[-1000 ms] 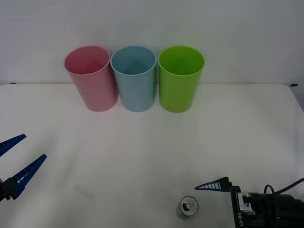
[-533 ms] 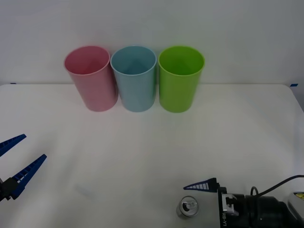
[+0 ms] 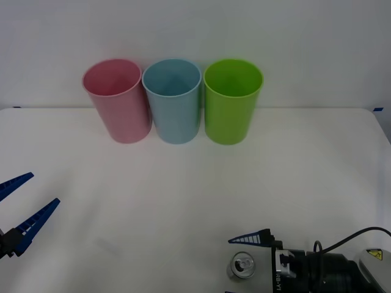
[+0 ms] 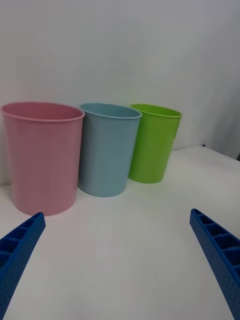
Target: Grasp the object on the table and drop it into the matching bin: aluminum can to the light blue bin, PET bottle to the pink bin.
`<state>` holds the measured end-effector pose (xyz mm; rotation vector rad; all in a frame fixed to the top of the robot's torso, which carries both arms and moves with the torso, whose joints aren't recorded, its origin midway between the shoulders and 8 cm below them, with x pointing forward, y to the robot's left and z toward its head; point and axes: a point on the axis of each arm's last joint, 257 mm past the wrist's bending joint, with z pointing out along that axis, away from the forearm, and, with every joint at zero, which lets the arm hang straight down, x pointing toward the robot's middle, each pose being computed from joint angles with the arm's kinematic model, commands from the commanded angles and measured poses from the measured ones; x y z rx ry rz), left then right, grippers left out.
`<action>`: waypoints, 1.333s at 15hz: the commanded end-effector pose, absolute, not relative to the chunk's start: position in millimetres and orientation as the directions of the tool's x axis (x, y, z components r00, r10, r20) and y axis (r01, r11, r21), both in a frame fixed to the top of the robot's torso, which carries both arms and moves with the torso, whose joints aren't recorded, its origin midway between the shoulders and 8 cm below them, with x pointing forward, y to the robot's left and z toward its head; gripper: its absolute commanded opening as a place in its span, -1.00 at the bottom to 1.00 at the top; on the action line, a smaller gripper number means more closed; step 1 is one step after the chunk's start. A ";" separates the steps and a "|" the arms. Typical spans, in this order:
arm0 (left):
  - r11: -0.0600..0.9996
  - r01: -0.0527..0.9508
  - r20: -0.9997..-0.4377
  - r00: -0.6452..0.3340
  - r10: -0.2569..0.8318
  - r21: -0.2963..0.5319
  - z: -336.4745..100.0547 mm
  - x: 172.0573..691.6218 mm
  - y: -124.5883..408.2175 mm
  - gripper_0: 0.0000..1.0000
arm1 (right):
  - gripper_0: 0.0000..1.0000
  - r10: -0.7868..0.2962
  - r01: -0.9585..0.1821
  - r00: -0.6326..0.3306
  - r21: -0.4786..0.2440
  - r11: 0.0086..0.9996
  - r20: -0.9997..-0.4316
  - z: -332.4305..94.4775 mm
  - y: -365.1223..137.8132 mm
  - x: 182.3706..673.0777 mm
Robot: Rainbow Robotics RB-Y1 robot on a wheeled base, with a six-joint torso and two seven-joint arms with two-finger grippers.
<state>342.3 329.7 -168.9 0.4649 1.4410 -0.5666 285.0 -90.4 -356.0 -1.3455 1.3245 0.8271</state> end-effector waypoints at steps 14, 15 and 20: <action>0.785 0.618 -0.996 0.041 -0.082 -0.039 -168.9 342.3 329.7 1.00 | -1.00 -0.227 -0.958 0.181 -0.223 0.178 -0.957 -339.2 -88.2 302.4; 0.785 0.618 -0.996 0.041 -0.082 -0.039 -168.9 342.3 329.7 1.00 | -1.00 -0.217 -0.957 0.181 -0.223 0.186 -0.959 -334.8 -87.4 305.3; 0.785 0.618 -0.996 0.041 -0.082 -0.039 -168.9 342.3 329.7 1.00 | -1.00 -0.130 -0.953 0.142 -0.171 0.249 -0.981 -294.6 -79.7 323.4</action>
